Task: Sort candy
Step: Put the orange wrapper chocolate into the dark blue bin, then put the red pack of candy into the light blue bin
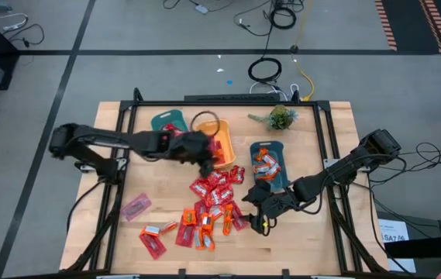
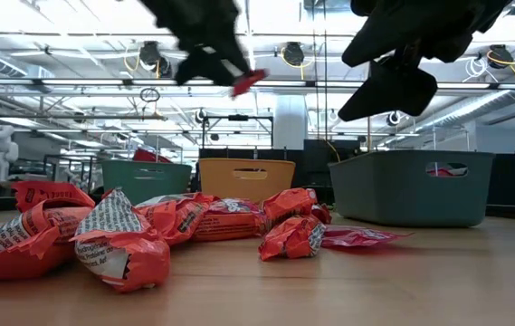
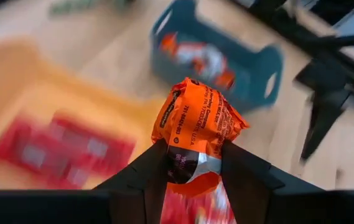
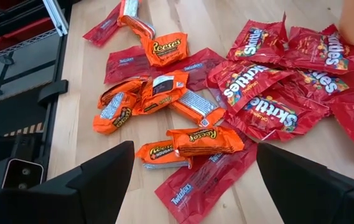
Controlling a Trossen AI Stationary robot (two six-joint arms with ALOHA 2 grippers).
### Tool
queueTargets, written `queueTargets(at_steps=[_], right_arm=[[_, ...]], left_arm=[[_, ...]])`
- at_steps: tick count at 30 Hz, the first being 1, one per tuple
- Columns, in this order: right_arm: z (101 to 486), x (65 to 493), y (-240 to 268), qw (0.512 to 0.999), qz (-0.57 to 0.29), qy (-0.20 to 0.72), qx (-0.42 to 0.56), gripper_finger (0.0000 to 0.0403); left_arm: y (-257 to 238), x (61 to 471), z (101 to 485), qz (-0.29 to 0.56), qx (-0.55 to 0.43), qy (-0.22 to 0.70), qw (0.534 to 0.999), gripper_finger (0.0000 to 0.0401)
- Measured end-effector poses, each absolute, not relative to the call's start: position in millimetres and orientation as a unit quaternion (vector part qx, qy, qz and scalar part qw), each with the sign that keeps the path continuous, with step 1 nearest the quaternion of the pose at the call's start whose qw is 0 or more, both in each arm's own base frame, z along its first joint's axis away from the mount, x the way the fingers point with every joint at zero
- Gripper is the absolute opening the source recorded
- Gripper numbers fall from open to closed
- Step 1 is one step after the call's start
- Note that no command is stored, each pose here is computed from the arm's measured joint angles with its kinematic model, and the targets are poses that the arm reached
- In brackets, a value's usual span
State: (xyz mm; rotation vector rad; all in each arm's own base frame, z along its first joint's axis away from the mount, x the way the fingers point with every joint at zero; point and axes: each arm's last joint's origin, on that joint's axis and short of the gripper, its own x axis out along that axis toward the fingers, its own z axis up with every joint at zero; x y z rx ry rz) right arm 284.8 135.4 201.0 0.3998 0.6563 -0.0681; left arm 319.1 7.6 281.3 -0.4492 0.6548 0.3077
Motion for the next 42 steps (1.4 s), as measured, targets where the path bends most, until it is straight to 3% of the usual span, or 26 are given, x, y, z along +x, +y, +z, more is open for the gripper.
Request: queueTargets(at_steps=[9, 21, 28, 37, 42], right_arm=[[200.9, 284.8, 135.4, 0.926, -0.033, 0.320, 0.195, 0.0332], [200.4, 283.5, 138.8, 0.918, 0.002, 0.339, 0.207, 0.0332], [200.3, 283.2, 139.3, 0.917, 0.003, 0.340, 0.207, 0.0332], [199.9, 282.7, 139.6, 0.917, 0.003, 0.342, 0.205, 0.0332], [199.9, 282.7, 139.6, 0.917, 0.003, 0.342, 0.205, 0.0332]], left_arm=[[13.8, 409.1, 285.3, 0.086, -0.076, 0.249, 0.962, 0.0148], [47.8, 492.8, 241.1, 0.099, -0.116, 0.225, 0.962, 0.0148], [63.6, 503.7, 210.0, 0.090, -0.154, 0.254, 0.951, 0.0159], [65.4, 501.5, 206.3, 0.078, -0.157, 0.275, 0.945, 0.0258], [67.5, 494.7, 215.6, 0.082, -0.158, 0.290, 0.940, 0.0280]])
